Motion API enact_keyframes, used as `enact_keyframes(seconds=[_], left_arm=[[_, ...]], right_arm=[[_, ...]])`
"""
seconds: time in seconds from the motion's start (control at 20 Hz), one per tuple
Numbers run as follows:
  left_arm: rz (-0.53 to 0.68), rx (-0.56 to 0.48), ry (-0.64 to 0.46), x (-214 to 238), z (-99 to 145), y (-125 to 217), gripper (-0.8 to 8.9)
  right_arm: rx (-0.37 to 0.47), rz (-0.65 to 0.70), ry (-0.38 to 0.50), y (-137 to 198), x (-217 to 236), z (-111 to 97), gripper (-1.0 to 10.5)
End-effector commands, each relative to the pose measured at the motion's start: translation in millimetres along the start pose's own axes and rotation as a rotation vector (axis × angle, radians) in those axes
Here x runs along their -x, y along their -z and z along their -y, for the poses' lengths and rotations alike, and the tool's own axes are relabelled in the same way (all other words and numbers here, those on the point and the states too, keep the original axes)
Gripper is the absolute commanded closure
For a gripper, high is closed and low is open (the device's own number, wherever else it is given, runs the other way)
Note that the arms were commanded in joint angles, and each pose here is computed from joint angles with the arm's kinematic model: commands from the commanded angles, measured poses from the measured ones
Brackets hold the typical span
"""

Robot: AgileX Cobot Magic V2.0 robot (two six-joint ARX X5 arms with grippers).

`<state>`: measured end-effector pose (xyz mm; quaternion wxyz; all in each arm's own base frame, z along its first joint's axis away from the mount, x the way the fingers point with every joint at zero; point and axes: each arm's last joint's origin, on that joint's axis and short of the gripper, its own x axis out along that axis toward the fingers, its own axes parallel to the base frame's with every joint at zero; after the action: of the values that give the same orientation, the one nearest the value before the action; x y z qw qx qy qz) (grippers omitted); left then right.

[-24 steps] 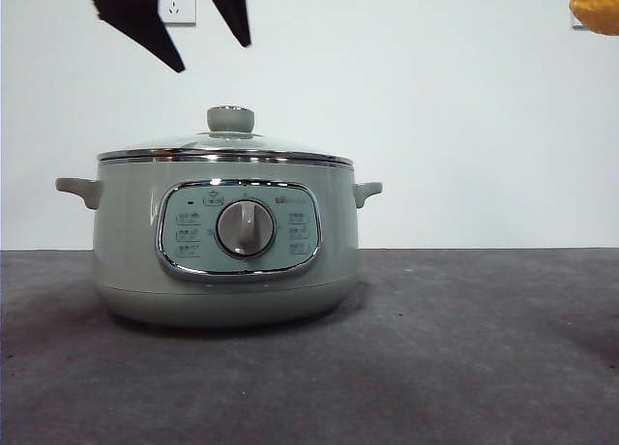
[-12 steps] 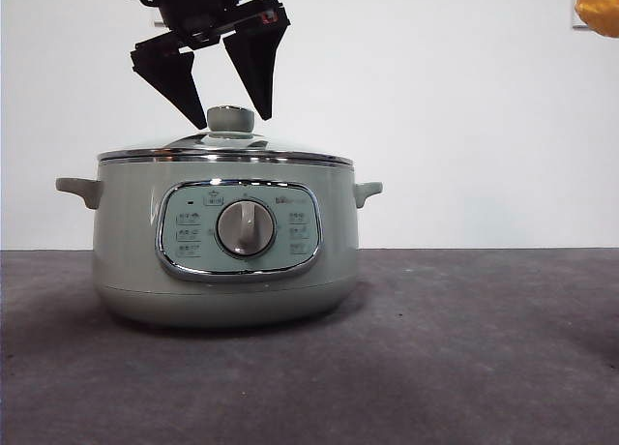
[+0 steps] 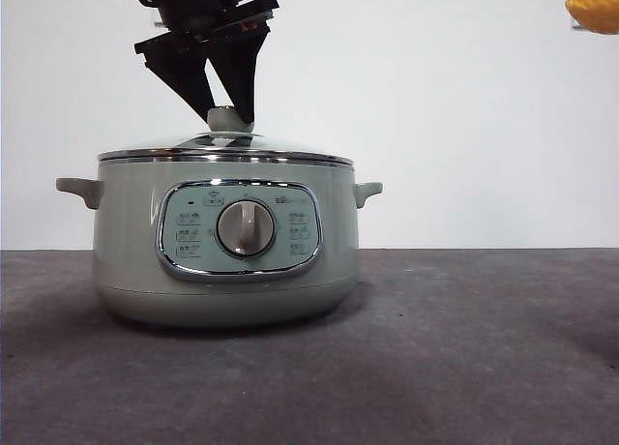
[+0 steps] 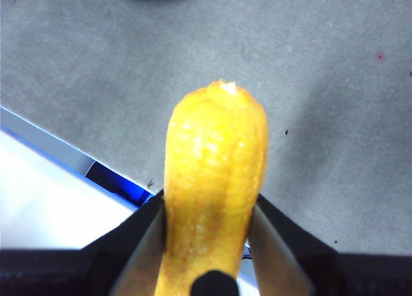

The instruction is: Pick up the corn,open the lid,put the corn in the pot,close the lid

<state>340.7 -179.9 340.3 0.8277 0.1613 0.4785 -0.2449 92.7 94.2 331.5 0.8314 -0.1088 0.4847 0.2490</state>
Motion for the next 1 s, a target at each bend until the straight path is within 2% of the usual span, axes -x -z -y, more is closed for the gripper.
enact_keyframes(seconds=[0.05,0.1,0.35,0.65,0.8,1.0], left_arm=[[-0.038,-0.010,0.010,-15,0,0,7.69],[-0.048,-0.012,0.016,-18,0,0,8.28],[0.010,-0.017,0.006,-7,0,-2,8.23],[0.133,0.009,-0.035,43,-12,3,8.23],[0.203,0.036,-0.067,75,-23,11,8.23],[0.265,0.085,-0.122,111,-40,26,8.23]], right_arm=[[-0.021,0.004,0.004,0,0,0,9.6],[-0.028,0.004,0.004,0,0,0,9.6],[-0.030,0.009,0.002,-1,0,0,9.6],[-0.069,0.050,-0.019,-14,-8,-4,9.6],[-0.068,0.044,-0.048,-34,-18,-12,9.6],[-0.040,0.060,-0.087,-81,-28,-26,9.6]])
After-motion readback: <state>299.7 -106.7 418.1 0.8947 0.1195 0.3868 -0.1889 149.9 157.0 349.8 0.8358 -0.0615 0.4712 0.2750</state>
